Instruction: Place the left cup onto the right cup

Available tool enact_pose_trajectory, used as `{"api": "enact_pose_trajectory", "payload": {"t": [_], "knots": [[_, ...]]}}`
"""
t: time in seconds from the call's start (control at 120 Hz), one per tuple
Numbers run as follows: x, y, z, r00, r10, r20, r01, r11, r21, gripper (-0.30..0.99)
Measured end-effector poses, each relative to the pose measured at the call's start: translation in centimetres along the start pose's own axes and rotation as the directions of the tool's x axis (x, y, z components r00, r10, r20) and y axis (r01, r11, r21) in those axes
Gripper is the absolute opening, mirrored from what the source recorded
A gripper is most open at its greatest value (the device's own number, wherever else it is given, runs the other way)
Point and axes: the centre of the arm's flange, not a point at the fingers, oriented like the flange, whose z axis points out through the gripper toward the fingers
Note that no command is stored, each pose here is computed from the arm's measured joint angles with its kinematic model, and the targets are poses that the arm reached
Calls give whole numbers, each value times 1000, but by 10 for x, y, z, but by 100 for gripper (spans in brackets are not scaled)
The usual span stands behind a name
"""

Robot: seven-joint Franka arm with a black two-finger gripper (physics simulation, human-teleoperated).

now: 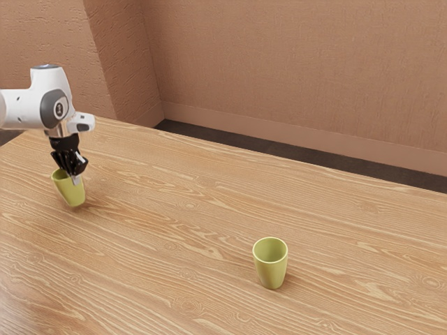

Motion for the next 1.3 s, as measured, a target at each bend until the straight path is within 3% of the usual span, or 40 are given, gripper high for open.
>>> {"api": "enact_pose_trajectory", "payload": {"t": [0.617, 1.3], "knots": [[11, 63, -77, 993, 95, -63, -92, 995, 40, -9], [19, 160, -119, 968, 241, -66, -237, 970, 58, -9]]}}
